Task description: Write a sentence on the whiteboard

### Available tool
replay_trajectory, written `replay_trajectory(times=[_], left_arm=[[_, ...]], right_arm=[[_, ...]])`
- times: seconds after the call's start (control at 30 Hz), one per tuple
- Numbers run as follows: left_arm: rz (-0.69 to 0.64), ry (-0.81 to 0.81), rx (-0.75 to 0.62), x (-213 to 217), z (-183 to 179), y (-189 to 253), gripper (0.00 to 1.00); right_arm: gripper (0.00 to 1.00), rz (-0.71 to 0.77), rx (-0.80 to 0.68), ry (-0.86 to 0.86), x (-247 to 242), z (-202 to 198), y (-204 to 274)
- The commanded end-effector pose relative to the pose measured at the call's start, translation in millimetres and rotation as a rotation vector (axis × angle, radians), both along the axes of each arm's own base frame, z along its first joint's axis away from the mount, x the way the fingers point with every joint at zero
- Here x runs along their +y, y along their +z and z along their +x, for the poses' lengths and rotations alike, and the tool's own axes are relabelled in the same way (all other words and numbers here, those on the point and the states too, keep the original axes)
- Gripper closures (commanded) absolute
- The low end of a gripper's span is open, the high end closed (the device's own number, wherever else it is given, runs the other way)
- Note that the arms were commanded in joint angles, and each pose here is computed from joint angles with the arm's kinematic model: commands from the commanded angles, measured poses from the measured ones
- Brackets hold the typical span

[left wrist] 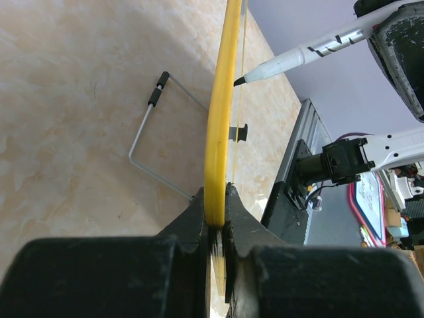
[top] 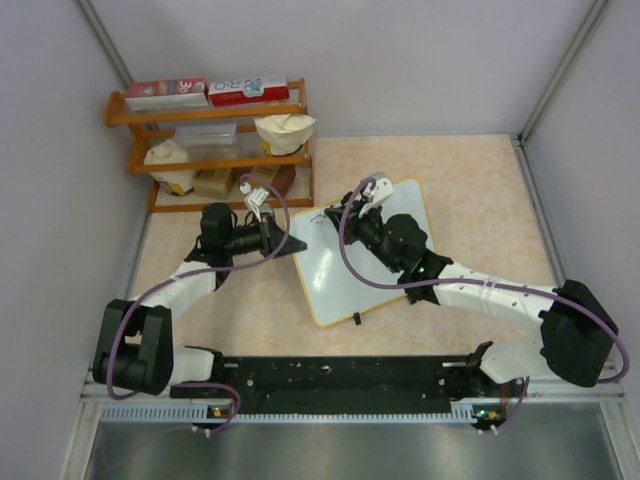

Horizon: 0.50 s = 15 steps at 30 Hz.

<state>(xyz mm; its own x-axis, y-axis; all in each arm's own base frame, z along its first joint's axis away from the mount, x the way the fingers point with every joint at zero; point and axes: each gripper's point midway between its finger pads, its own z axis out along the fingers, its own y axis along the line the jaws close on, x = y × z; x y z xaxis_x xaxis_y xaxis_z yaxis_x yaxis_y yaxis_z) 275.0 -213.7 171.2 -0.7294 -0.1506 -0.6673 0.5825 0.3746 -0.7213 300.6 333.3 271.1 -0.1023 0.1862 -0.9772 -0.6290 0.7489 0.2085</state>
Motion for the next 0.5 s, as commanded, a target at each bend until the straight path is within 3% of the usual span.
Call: replay_trajectory(times=[0.0,0.47], left_arm=[[0.061,-0.007,-0.089,2,4,-14,1.00],[0.065,-0.009,-0.088,3,3,-15,1.00]], right_arm=[[1.00,0.055,-0.031,0.002,1,-1,19],[1.00,0.088,-0.067,-0.024,-5,1,38]])
